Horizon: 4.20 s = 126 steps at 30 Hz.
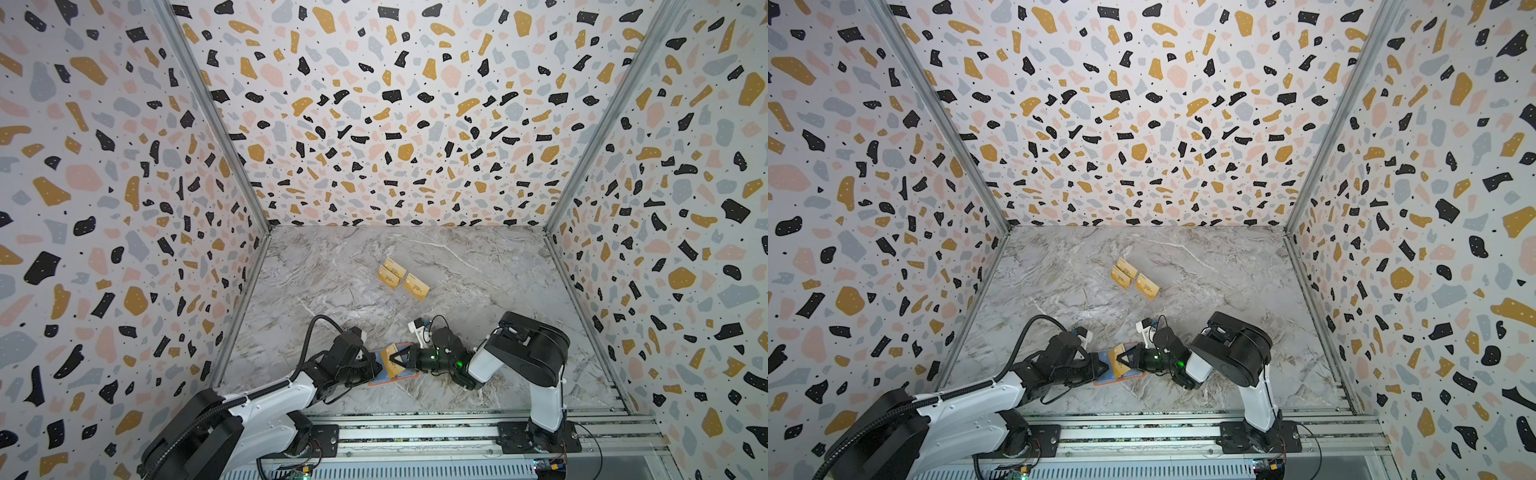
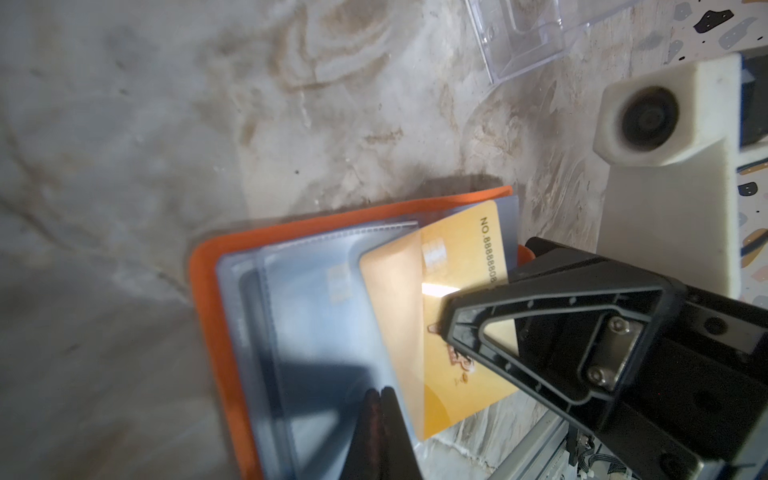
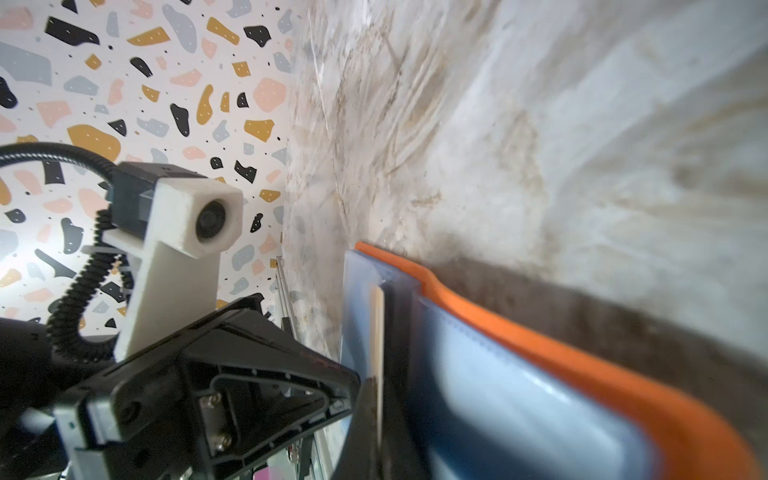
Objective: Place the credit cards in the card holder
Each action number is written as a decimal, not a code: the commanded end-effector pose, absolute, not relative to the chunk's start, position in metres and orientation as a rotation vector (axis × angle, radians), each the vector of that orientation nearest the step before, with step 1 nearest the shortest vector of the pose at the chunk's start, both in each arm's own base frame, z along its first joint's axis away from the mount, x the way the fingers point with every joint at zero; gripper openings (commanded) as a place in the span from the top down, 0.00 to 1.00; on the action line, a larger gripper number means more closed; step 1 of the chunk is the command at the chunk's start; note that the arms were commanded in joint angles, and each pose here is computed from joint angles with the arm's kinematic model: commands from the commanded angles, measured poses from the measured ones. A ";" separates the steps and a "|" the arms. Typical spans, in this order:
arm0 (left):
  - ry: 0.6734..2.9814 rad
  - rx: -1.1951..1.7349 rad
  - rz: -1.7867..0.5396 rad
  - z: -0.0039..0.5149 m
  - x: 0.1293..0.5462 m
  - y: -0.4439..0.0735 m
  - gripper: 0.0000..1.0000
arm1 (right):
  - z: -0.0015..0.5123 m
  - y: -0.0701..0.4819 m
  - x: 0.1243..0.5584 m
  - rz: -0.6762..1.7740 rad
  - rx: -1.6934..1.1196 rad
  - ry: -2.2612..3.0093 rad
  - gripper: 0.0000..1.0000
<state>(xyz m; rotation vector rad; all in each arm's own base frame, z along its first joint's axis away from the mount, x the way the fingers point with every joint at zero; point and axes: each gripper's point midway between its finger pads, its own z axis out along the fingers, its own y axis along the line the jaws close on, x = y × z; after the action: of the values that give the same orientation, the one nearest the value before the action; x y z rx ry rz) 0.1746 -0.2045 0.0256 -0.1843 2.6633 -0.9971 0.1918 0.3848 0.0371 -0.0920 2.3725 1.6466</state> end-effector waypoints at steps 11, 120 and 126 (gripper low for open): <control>2.675 -0.246 -0.970 0.024 0.169 -0.195 1.00 | 0.016 0.387 0.190 1.512 -0.053 2.469 0.95; 2.612 -0.259 -1.020 0.021 0.185 -0.198 0.83 | 0.044 0.356 0.170 0.738 -0.557 2.744 0.18; 2.612 -0.248 -1.039 0.021 0.184 -0.202 0.85 | 0.052 0.369 0.167 0.848 -0.512 2.727 0.19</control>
<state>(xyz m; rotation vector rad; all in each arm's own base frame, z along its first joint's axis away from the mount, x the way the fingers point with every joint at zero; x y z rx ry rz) 0.1862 -0.1986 0.0207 -0.2667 2.6154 -1.0151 0.1733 0.3616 0.0482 -0.5316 2.7240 0.7810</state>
